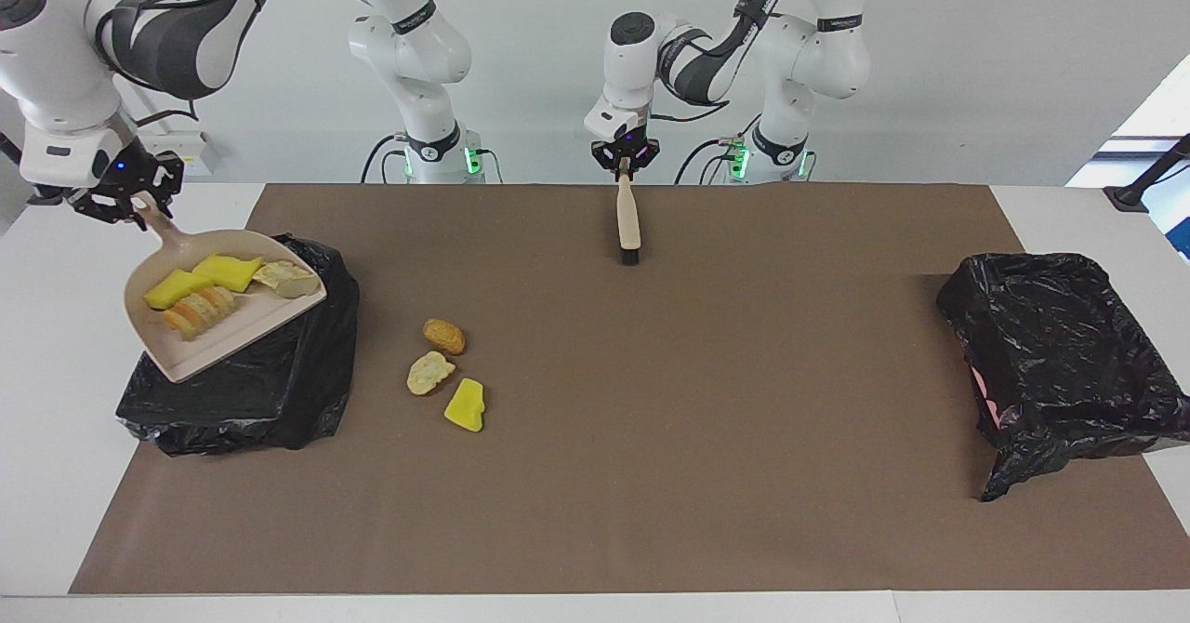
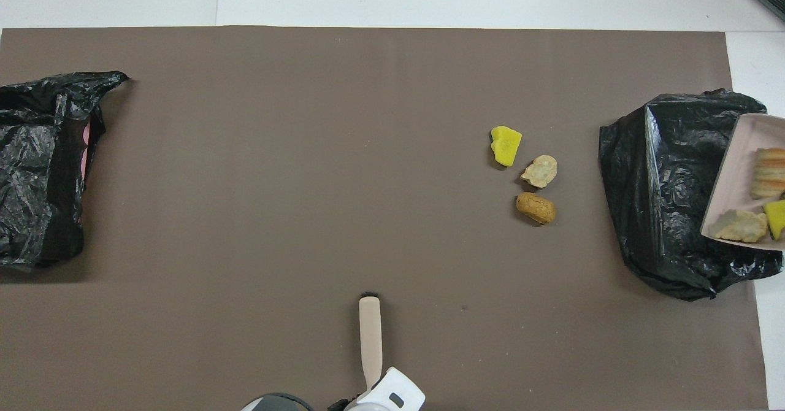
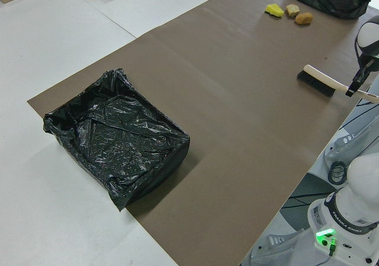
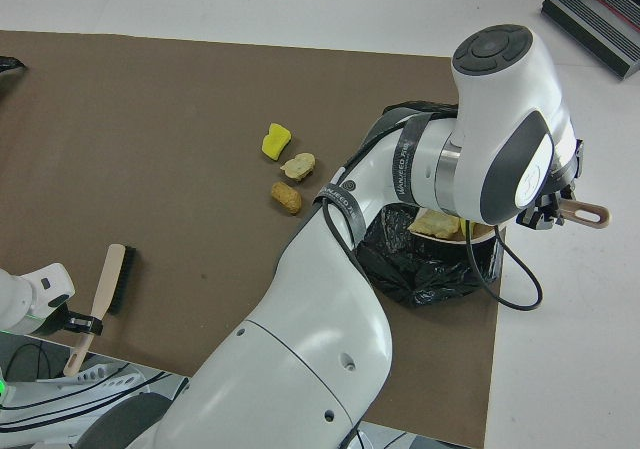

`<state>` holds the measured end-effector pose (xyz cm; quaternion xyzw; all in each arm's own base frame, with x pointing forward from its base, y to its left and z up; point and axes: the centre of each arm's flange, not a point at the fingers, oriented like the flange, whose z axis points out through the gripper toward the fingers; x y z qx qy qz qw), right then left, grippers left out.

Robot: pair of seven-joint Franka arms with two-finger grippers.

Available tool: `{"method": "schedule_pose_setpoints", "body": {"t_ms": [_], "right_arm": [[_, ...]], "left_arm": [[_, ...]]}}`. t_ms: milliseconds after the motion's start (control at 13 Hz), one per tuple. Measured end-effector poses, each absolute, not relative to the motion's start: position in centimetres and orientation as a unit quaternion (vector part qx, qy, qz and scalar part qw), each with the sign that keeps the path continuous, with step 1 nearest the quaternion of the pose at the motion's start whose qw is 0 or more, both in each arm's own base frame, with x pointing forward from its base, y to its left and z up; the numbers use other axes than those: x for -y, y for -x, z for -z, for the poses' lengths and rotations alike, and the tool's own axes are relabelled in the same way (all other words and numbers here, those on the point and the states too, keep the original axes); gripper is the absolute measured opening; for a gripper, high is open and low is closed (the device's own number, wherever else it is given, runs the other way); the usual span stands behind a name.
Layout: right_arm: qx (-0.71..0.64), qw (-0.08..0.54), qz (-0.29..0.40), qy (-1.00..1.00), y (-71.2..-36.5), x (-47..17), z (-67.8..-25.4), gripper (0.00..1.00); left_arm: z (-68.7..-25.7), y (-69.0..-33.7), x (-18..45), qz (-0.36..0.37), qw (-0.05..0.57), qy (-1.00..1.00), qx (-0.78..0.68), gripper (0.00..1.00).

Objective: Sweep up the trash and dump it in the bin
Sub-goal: 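Carry the loaded dustpan with the right gripper toward the black bag, then tip the dustpan into the black bag while the left gripper withdraws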

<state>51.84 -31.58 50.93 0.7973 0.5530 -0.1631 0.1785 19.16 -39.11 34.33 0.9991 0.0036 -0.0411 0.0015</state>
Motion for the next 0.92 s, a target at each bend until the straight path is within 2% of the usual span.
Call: {"method": "schedule_pose_setpoints", "body": {"t_ms": [230, 307, 690, 920], "right_arm": [[-0.616, 0.217, 0.186, -0.734, -52.9, 31.2, -51.0, 0.33], [-0.631, 0.226, 0.192, -0.717, -53.2, 31.0, -51.2, 0.33], [-0.681, 0.272, 0.213, -0.646, -55.1, 28.8, -51.5, 0.33], [-0.693, 0.285, 0.223, -0.623, -55.7, 27.7, -51.5, 0.33]], "left_arm": [[-35.8, -23.0, 38.9, 0.036, 0.019, -0.999, 0.016, 0.94], [-36.8, -25.2, 38.5, 0.032, 0.022, -0.999, 0.025, 1.00], [-43.4, -38.4, 34.4, -0.010, 0.021, -0.998, 0.052, 1.00], [-49.0, -43.8, 30.3, -0.019, 0.026, -0.997, 0.076, 1.00]]}}
